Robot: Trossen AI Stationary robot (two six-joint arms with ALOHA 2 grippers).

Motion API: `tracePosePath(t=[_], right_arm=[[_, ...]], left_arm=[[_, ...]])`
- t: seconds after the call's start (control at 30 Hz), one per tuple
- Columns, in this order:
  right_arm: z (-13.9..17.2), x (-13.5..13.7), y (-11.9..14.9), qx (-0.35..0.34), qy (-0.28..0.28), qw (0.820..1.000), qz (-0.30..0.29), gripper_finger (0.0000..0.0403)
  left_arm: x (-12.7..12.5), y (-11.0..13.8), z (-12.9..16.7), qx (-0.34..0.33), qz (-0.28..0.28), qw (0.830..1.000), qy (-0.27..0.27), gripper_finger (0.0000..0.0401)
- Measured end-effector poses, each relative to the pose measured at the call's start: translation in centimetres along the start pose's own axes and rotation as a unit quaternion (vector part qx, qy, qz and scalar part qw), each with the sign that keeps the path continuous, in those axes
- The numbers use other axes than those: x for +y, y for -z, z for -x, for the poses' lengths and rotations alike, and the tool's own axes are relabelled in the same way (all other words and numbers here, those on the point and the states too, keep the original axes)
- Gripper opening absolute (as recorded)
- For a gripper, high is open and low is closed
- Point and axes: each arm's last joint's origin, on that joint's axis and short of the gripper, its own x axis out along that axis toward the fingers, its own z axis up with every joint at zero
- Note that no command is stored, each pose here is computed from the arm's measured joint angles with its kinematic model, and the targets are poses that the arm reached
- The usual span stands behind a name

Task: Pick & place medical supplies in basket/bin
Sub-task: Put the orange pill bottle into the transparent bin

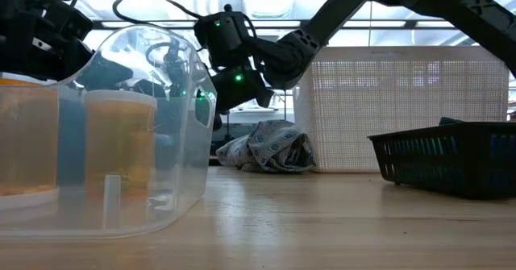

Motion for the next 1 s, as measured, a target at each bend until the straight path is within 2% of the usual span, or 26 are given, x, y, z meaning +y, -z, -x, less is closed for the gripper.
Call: tracePosePath(t=[0.57, 1.0], right_arm=[[0.21, 0.86, 0.14, 0.005, -0.020, 1.000, -0.003, 0.0327], [0.16, 0.31, 0.92, 0.048, -0.008, 0.999, -0.014, 0.0327]], left_arm=[[0.00, 0.01, 0.00, 0.000, 0.000, 1.000, 0.000, 0.0026], [0.00, 0.00, 0.00, 0.000, 0.002, 1.000, 0.000, 0.0026]])
